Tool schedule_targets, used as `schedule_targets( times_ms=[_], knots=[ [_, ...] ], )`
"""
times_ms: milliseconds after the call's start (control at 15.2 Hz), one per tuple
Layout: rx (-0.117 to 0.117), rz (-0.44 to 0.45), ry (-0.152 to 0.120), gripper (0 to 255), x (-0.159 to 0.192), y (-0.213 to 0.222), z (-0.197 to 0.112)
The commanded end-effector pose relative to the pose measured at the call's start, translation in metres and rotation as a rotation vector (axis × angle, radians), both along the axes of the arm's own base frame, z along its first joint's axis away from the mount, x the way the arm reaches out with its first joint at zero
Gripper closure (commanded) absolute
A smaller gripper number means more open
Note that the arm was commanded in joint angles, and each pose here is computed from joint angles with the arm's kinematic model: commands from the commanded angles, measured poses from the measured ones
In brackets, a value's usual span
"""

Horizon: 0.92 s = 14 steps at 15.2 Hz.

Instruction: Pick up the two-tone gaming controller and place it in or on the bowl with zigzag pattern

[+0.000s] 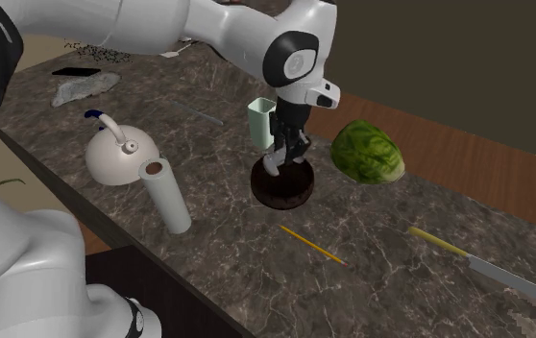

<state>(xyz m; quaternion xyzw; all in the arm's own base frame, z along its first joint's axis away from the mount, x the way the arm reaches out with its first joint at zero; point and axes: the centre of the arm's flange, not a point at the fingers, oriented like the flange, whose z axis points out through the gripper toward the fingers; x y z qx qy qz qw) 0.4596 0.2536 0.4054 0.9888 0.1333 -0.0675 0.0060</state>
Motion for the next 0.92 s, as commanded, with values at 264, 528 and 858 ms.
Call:
schedule_targets(
  times_ms=[264,528,858],
  knots=[
    [0.000,0.000,0.000,255,0.000,0.001,-0.032],
    [0.000,0.000,0.000,255,0.000,0.001,-0.041],
    [0.000,0.000,0.000,255,0.000,0.001,-0.041]
  ],
)
